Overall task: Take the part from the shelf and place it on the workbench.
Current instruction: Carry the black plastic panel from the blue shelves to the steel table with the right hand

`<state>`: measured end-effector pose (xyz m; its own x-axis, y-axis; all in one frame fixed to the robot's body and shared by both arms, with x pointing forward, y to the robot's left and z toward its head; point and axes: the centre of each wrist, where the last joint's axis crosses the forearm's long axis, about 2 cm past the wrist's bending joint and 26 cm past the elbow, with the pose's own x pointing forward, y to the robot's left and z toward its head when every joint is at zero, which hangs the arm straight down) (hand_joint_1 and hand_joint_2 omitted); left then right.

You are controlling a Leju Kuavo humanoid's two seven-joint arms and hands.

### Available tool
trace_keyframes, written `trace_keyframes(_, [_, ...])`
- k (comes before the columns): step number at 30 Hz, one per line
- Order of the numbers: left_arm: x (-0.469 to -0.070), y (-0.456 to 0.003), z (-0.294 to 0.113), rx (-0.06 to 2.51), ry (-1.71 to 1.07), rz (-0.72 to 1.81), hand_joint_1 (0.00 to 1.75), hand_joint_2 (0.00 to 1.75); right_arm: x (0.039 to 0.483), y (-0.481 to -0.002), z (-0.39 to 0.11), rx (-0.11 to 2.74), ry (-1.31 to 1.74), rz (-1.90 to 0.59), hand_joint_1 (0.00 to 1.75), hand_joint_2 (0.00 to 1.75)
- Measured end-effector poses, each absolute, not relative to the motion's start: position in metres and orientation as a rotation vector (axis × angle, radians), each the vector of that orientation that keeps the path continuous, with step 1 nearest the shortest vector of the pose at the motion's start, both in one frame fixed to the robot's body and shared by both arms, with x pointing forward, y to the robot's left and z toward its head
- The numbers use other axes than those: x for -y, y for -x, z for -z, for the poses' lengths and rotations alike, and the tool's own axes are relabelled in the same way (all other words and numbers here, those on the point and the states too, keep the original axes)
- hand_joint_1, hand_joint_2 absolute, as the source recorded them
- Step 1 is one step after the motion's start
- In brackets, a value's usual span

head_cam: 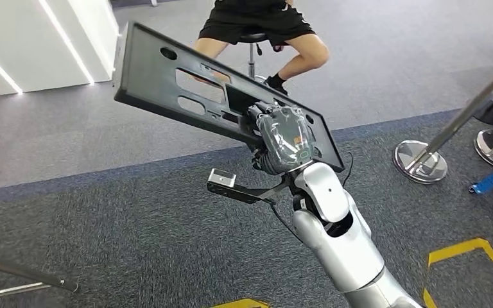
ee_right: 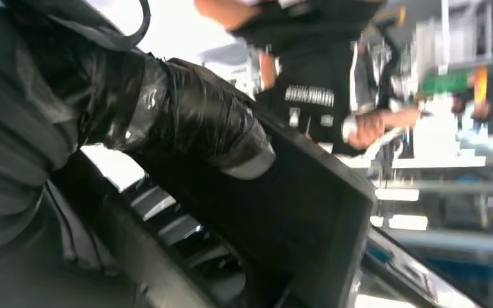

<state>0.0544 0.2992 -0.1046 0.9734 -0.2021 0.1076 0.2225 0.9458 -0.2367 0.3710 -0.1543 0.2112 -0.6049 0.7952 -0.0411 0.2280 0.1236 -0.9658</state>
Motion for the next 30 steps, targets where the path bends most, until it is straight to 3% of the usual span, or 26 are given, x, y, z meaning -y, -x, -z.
trace_keyframes(18, [-0.302,-0.052,0.105,0.085,0.113,0.227,0.00,1.75,0.168,-0.349,-0.172,1.822,0.933,-1.586,1.75,1.75])
trace_keyframes(30, [-0.295,-0.052,0.106,0.080,0.123,0.240,0.00,1.75,0.169,-0.343,-0.178,1.858,0.963,-1.574,1.75,1.75])
